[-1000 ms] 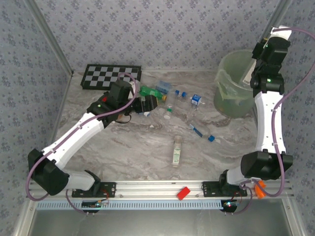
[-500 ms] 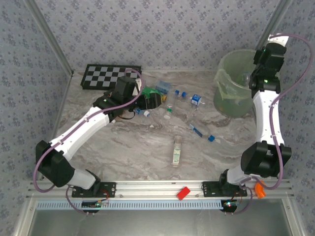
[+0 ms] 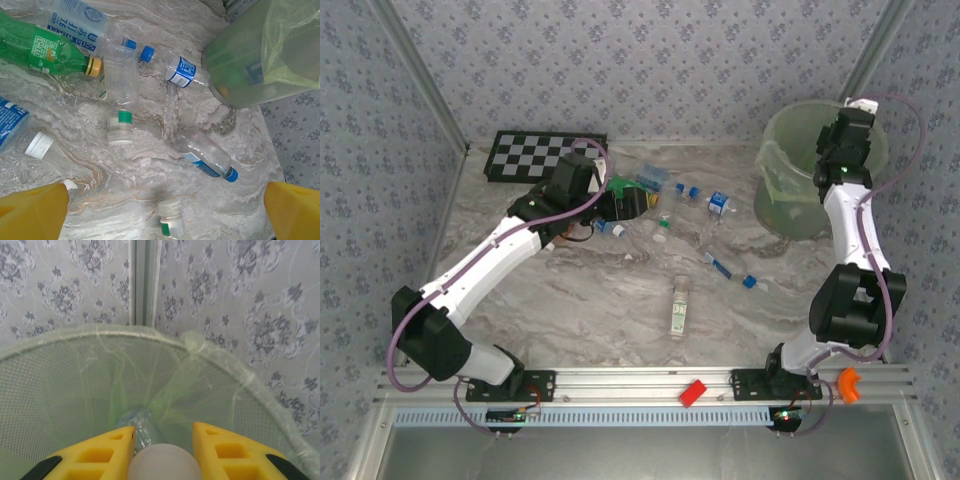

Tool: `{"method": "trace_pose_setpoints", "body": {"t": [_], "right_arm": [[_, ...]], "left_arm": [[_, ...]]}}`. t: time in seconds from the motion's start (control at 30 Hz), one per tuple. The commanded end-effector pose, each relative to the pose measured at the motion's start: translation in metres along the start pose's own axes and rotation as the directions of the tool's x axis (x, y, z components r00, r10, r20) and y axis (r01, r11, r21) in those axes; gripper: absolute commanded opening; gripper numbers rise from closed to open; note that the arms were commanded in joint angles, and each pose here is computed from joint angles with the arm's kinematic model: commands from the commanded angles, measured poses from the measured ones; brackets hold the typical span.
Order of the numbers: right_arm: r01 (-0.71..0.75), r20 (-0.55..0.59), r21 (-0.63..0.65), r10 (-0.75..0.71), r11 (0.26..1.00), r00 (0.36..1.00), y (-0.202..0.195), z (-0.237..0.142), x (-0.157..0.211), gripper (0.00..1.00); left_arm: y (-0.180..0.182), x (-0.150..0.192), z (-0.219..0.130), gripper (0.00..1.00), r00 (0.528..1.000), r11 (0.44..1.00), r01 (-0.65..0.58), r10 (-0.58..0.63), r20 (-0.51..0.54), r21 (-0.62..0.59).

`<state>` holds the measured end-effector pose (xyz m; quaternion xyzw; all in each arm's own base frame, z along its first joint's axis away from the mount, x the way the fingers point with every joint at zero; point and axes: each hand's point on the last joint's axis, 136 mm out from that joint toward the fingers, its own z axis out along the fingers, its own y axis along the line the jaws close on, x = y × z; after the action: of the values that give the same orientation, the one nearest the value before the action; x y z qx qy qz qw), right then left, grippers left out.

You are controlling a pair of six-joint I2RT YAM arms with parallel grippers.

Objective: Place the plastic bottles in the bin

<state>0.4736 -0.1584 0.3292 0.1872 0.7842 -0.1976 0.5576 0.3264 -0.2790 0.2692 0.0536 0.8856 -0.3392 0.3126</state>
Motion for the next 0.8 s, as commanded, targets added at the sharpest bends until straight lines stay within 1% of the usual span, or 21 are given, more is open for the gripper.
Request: {"method": "trace_pose_setpoints", "body": {"t": [0.0,0.23,0.37,0.5,0.53,0.6,0.73,0.77], "right_arm": [[0.009,-0.093,-0.002,-0.009,1.0,0.996,0.005,0.01,0.035,0.17],[0.038,-0.157,-0.008,-0.039,0.999,0.987,0.01,0.019,0.072,0.17],[0.01,-0.237,-0.012,-0.012,1.0,0.971,0.013,0.024,0.1,0.17],[0.001,-0.271,-0.003,-0.002,1.0,0.963,0.013,0.025,0.109,0.21],[0.001,-0.269,-0.004,-0.002,1.0,0.963,0.013,0.023,0.107,0.23],[-0.009,-0.246,-0.004,0.008,1.0,0.969,0.011,0.021,0.096,0.33],[-0.053,-0.196,-0.015,0.049,0.998,0.979,0.006,0.011,0.061,0.47],[-0.064,-0.18,-0.016,0.06,0.998,0.982,0.004,0.007,0.05,0.54]], "left_arm": [[0.001,-0.004,-0.009,1.0,1.0,1.0,0.0,0.0,0.023,-0.002],[0.003,-0.002,-0.006,1.0,1.0,1.0,0.015,-0.015,0.023,-0.004],[0.003,-0.003,-0.006,1.0,1.0,1.0,0.015,-0.015,0.026,-0.006],[0.004,-0.002,-0.004,1.0,1.0,1.0,0.017,-0.017,0.021,-0.01],[0.004,-0.003,-0.005,1.0,1.0,1.0,0.016,-0.016,0.024,-0.009],[0.004,-0.003,-0.005,1.0,1.0,1.0,0.017,-0.017,0.023,-0.011],[0.003,-0.005,-0.004,1.0,1.0,1.0,0.015,-0.015,0.023,-0.014],[0.003,-0.006,-0.003,1.0,1.0,1.0,0.015,-0.014,0.024,-0.015]]}}
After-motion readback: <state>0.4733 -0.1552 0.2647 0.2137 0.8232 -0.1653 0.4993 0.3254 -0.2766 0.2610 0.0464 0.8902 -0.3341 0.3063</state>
